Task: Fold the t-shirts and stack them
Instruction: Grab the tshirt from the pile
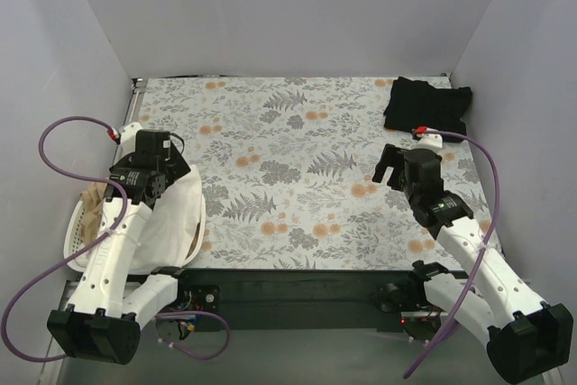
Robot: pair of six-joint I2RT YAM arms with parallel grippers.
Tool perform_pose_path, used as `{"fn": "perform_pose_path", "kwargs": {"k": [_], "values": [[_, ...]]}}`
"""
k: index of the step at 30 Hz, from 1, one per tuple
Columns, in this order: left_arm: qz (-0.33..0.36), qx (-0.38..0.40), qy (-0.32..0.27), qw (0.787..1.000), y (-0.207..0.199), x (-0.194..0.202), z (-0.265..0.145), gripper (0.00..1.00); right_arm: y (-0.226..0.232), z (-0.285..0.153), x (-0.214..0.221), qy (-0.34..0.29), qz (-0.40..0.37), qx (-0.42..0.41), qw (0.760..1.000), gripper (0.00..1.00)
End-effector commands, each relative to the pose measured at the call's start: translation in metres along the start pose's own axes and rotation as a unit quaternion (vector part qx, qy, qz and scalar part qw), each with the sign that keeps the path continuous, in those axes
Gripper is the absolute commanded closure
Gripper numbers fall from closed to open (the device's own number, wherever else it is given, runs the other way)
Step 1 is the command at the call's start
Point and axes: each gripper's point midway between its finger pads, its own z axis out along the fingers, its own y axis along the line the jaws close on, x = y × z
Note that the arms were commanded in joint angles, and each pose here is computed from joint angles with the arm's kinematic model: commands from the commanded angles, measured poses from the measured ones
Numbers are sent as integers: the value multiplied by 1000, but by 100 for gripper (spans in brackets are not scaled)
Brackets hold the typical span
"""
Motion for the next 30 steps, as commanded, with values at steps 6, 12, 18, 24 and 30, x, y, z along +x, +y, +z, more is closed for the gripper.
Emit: {"fn": "perform_pose_path", "kwargs": {"k": [6, 12, 18, 24, 30], "values": [[3, 20, 60, 998, -11, 32, 13, 3, 5, -5, -17, -29, 16, -28, 999, 3], [8, 11, 71, 997, -11, 37, 18, 5, 7, -7, -19, -31, 21, -42, 998, 3], [22, 28, 94, 995, -19, 46, 22, 59, 3, -6, -16, -28, 18, -38, 999, 3], [28, 52, 33, 998, -18, 14, 2, 100, 1, -6, -15, -28, 16, -36, 999, 4], [-5, 179, -69, 982, -43, -64, -76, 100, -3, -9, -10, -30, 17, -33, 999, 5]]}}
